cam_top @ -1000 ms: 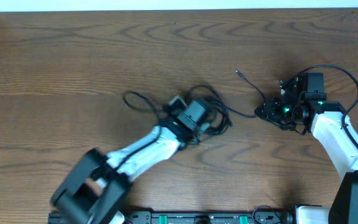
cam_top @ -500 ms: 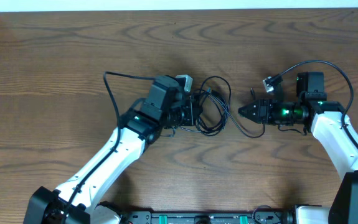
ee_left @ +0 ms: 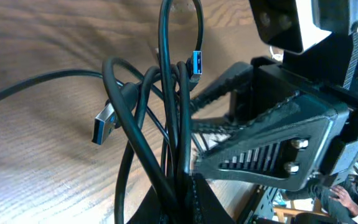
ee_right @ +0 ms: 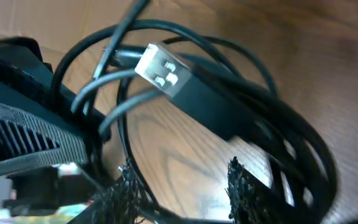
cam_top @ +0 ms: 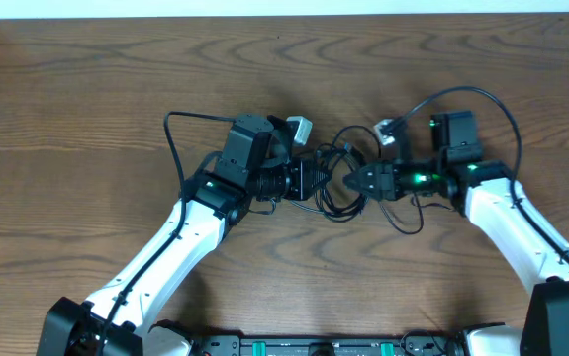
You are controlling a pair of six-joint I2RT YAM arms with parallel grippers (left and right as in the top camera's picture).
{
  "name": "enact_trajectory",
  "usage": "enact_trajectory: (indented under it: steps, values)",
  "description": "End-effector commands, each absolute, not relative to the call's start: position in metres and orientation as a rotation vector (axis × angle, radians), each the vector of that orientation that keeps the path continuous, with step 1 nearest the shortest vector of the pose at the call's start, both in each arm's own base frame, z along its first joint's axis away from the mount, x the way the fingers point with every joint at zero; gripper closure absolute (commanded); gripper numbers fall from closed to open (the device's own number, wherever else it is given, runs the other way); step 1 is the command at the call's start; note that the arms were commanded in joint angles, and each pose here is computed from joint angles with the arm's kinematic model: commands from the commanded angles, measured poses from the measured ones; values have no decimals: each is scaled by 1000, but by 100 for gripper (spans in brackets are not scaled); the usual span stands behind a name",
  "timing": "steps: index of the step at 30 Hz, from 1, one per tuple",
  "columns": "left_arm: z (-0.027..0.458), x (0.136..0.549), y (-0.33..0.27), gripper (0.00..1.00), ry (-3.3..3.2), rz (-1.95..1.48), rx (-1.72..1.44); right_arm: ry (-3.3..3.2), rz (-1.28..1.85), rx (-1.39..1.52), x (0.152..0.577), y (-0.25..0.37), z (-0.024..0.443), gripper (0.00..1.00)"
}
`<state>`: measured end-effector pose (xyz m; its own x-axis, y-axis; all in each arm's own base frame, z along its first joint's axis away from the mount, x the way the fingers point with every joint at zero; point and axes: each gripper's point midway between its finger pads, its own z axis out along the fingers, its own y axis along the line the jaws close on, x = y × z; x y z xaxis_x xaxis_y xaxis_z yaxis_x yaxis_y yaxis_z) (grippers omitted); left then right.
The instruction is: Untangle cables
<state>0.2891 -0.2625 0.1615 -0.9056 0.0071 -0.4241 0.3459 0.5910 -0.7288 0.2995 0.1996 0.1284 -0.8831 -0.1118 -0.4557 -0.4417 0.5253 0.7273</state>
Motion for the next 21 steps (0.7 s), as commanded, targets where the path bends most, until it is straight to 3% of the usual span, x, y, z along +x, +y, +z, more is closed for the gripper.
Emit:
enact_trajectory:
  steps: [1, 12, 21]
  values:
    - [164, 283, -262, 92, 2442, -1252, 320, 2394, 1215, -504, 305, 203, 127, 55]
    - [159, 282, -259, 93, 2488, -1252, 245, 2308, 918, -504, 322, 182, 155, 34]
    - [173, 272, -270, 92, 2493, -1430, 192, 2360, 701, -553, 324, 182, 136, 38]
